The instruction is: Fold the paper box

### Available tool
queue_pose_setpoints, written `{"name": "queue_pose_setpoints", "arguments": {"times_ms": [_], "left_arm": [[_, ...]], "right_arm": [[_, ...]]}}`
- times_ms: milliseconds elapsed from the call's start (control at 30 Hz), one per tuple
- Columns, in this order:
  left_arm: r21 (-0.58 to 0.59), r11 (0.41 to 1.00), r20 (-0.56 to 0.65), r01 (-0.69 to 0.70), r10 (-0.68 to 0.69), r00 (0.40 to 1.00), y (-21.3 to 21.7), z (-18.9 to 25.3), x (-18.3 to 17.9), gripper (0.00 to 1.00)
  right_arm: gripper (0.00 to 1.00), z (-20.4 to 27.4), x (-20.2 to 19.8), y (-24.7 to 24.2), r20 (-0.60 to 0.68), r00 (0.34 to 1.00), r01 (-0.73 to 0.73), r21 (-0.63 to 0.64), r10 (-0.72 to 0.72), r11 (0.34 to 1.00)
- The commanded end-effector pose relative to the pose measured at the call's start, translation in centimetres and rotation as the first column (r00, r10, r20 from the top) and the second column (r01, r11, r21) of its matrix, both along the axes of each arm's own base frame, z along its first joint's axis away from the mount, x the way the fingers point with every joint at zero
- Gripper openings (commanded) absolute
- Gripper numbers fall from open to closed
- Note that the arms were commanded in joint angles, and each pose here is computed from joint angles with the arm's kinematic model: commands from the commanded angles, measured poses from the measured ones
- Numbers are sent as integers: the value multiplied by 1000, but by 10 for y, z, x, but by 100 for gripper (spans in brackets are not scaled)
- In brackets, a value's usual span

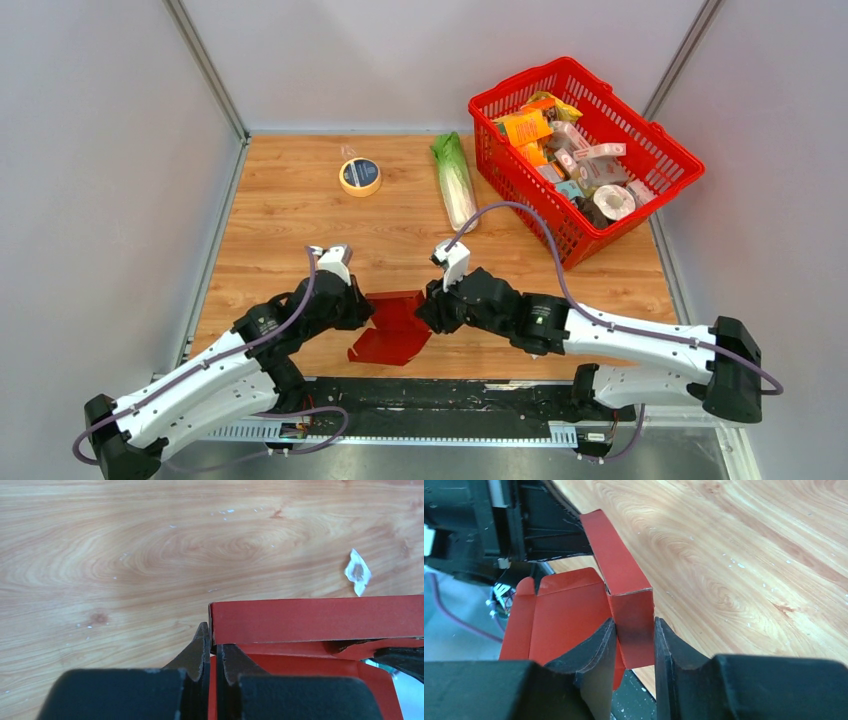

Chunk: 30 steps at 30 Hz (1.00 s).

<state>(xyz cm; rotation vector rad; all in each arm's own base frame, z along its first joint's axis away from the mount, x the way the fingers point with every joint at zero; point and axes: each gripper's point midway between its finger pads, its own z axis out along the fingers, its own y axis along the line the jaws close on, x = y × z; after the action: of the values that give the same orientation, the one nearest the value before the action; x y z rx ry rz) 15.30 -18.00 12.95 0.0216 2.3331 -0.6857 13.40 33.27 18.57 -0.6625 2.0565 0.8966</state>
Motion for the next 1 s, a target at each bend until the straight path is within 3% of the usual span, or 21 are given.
{"name": "queue_pose_setpoints", "arguments": {"times_ms": [0, 100, 367, 767, 967], "left_arm": [[-20, 995, 60, -97, 98, 993, 7, 29, 14, 0], [1, 993, 67, -115, 115, 991, 10, 29, 16, 0], [24, 993, 75, -116, 114, 991, 7, 30, 16, 0], [30, 998, 68, -55, 53, 996, 0, 28, 9, 0], [54, 996, 76, -65, 61, 995, 2, 28, 9, 0]], "right_arm": [[28, -10, 33, -17, 73, 975, 217, -111, -210, 970], [36, -15, 37, -14, 87, 969, 242, -152, -231, 958], [33, -29, 40, -7, 99, 965, 257, -196, -241, 946], [37, -12, 53, 1, 200, 957, 245, -169, -210, 955], [33, -8, 62, 0, 242, 941, 285, -186, -238, 940]]}}
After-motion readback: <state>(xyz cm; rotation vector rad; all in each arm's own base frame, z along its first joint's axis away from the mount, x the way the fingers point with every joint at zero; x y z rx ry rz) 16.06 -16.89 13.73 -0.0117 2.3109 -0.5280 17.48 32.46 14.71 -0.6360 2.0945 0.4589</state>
